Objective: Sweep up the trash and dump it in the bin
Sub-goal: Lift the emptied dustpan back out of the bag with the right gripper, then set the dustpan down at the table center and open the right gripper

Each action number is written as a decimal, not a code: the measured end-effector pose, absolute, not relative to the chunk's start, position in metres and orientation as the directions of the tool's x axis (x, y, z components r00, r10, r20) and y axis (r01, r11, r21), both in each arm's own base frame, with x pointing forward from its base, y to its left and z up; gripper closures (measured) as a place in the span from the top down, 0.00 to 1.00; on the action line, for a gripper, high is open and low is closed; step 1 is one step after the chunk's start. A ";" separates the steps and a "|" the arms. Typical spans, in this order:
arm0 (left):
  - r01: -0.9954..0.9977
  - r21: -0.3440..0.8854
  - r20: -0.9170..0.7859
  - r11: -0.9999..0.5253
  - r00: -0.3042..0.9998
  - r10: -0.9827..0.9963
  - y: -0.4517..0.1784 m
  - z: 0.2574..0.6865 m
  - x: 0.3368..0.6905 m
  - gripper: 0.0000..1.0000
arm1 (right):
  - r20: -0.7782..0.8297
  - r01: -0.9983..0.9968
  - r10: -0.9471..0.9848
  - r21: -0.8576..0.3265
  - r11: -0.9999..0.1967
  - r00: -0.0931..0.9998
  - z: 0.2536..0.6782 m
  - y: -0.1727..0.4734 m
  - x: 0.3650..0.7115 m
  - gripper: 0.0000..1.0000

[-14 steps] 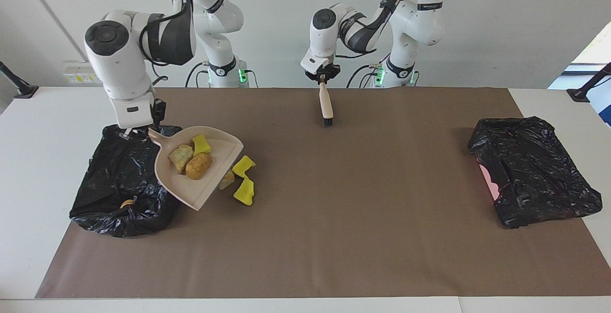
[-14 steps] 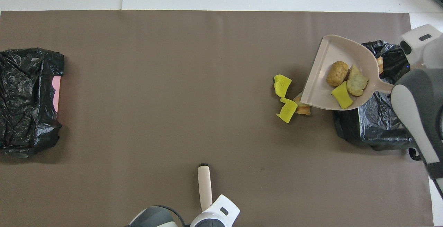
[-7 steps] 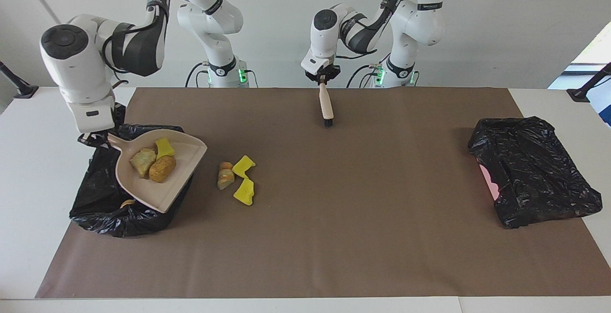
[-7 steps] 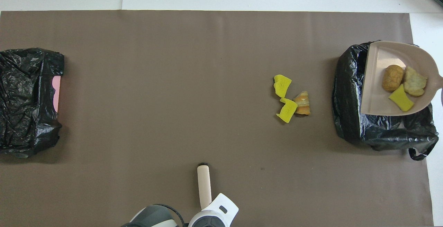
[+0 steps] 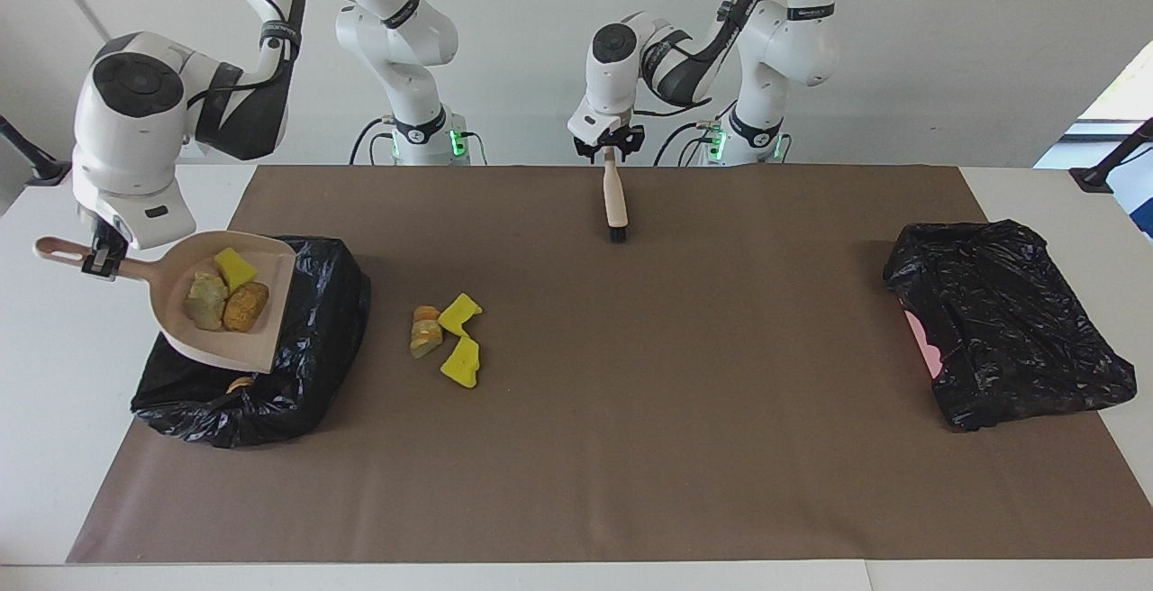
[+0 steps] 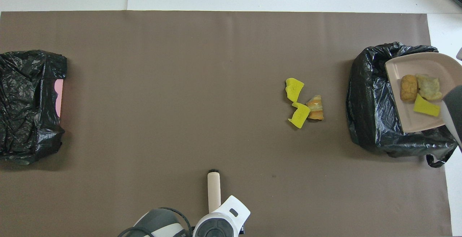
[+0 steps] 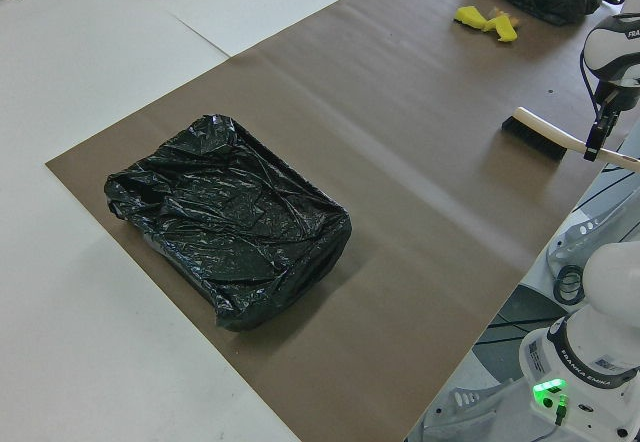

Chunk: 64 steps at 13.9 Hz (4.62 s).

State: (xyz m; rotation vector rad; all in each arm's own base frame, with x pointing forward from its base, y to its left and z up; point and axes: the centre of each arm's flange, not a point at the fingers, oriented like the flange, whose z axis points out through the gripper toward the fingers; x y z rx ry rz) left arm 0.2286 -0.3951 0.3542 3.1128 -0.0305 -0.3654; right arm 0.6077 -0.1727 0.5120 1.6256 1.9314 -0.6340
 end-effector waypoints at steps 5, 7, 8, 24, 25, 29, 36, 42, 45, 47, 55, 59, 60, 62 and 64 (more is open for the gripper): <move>-0.081 0.049 -0.023 -0.995 0.996 -0.082 -0.377 0.433 0.338 1.00 | -0.736 0.954 0.637 -0.041 0.296 -0.229 0.503 -0.160 0.593 0.33; -0.101 0.075 0.046 -0.992 0.994 -0.098 -0.361 0.472 0.384 1.00 | -0.776 0.946 0.584 -0.051 0.321 -0.240 0.510 -0.151 0.592 0.33; -0.117 0.080 0.069 -0.990 0.991 -0.112 -0.345 0.494 0.408 1.00 | -0.787 0.944 0.569 -0.048 0.327 -0.237 0.513 -0.147 0.592 0.33; -0.227 -0.008 0.102 -0.974 0.969 -0.227 -0.116 0.698 0.516 1.00 | -0.725 0.987 0.689 0.130 0.098 0.027 0.592 0.048 0.535 0.33; -0.241 -0.010 0.090 -0.970 0.966 -0.241 -0.107 0.699 0.516 1.00 | -0.671 0.986 0.737 0.161 0.042 0.078 0.587 0.056 0.532 0.33; -0.251 -0.008 0.056 -0.968 0.966 -0.251 -0.078 0.699 0.520 1.00 | -0.452 0.947 0.837 0.232 -0.222 0.307 0.568 0.093 0.526 0.33; -0.243 -0.005 0.059 -0.970 0.968 -0.243 -0.073 0.708 0.517 1.00 | -0.220 0.663 0.626 0.217 -0.716 0.748 0.471 0.258 0.525 0.33; -0.243 -0.003 0.037 -0.970 0.969 -0.243 -0.072 0.706 0.514 1.00 | -0.089 0.212 0.203 0.112 -0.971 0.975 0.423 0.368 0.557 0.33; -0.244 -0.002 0.023 -0.970 0.969 -0.244 -0.072 0.703 0.515 1.00 | -0.050 0.097 0.096 0.020 -0.995 0.994 0.395 0.398 0.577 0.33; -0.251 -0.001 0.018 -0.968 0.968 -0.251 -0.074 0.702 0.515 1.00 | -0.063 0.056 0.057 -0.014 -0.998 0.996 0.379 0.407 0.585 0.33; -0.248 -0.002 0.023 -0.969 0.968 -0.248 -0.072 0.705 0.513 1.00 | -0.109 -0.018 -0.009 -0.083 -0.996 0.994 0.347 0.433 0.571 0.33; -0.244 -0.001 0.016 -0.970 0.970 -0.244 -0.070 0.704 0.513 1.00 | -0.113 -0.021 -0.012 -0.083 -0.996 0.994 0.344 0.431 0.568 0.33; -0.244 -0.001 0.016 -0.970 0.970 -0.244 -0.070 0.704 0.513 1.00 | -0.117 -0.022 -0.013 -0.080 -0.997 0.993 0.342 0.430 0.568 0.41; -0.245 -0.001 0.014 -0.969 0.969 -0.245 -0.071 0.704 0.512 1.00 | -0.130 -0.020 -0.011 -0.068 -0.997 0.991 0.341 0.428 0.565 0.62; -0.247 0.000 0.013 -0.969 0.969 -0.247 -0.071 0.704 0.512 1.00 | -0.140 -0.015 -0.006 -0.058 -0.998 0.990 0.354 0.427 0.559 0.84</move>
